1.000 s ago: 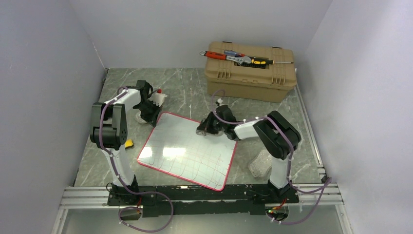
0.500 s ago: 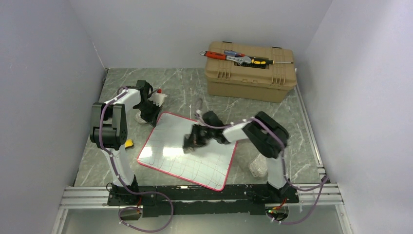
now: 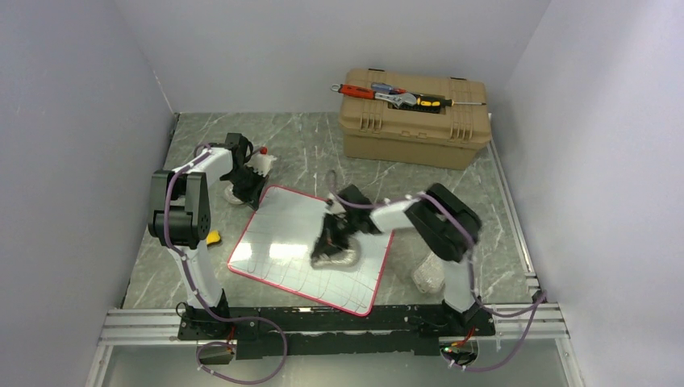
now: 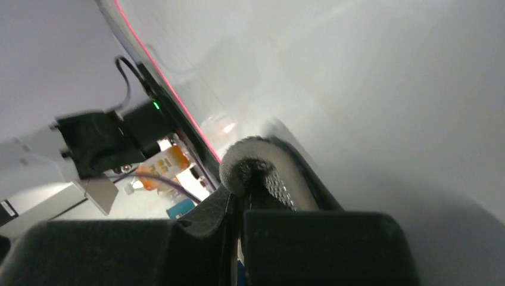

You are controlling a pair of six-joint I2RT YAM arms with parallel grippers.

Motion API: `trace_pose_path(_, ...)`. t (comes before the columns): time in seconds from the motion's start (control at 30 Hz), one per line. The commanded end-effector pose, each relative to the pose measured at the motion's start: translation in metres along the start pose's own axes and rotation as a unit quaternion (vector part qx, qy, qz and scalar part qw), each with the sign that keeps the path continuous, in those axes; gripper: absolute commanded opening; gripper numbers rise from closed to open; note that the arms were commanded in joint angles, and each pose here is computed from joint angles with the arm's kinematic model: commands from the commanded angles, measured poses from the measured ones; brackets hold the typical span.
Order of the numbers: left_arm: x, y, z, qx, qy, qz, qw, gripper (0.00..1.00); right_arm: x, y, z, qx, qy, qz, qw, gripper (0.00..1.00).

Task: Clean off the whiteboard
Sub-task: Hold the whiteboard at the center of the board.

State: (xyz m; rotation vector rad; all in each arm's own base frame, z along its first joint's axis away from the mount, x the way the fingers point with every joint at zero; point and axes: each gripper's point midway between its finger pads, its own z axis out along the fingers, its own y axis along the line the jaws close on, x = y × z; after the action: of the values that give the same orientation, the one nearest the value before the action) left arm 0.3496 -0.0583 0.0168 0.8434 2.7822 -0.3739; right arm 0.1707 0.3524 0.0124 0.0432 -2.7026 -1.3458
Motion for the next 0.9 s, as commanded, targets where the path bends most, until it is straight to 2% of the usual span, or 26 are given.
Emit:
trace_pose_path(0.0, 0.037, -0.016, 0.033, 0.041, 0.061, -0.008, 0.997, 0.02, -0.054, -0.048, 0.057, 0.172, -0.016, 0.010, 0.985, 0.00)
trace_pose_path(0.13, 0.036, -0.016, 0.033, 0.041, 0.062, -0.010, 0.997, 0.02, -0.092, -0.037, 0.079, 0.183, -0.035, 0.028, 0.982, 0.00)
trace_pose_path(0.23, 0.035, -0.015, 0.032, 0.040, 0.061, -0.010, 0.997, 0.02, -0.091, -0.057, 0.064, 0.196, -0.052, 0.053, 0.978, 0.00)
trace_pose_path(0.47, 0.034, -0.017, 0.031, 0.043, 0.057, -0.009, 0.997, 0.02, -0.005, -0.145, -0.042, 0.215, -0.091, 0.115, 0.966, 0.00)
trace_pose_path(0.57, 0.033, -0.017, 0.030, 0.043, 0.056, -0.008, 0.997, 0.02, 0.019, -0.158, -0.059, 0.206, -0.096, 0.107, 0.968, 0.00)
trace_pose_path(0.67, 0.032, -0.017, 0.029, 0.042, 0.056, -0.008, 0.998, 0.02, 0.014, -0.145, -0.042, 0.167, -0.093, 0.094, 0.977, 0.00)
trace_pose_path(0.7, 0.033, -0.017, 0.029, 0.043, 0.057, -0.009, 0.997, 0.02, 0.000, -0.130, -0.029, 0.148, -0.096, 0.080, 0.981, 0.00)
trace_pose_path(0.87, 0.035, -0.019, 0.029, 0.043, 0.059, -0.012, 0.997, 0.02, -0.065, -0.055, 0.063, 0.097, -0.082, 0.002, 0.992, 0.00)
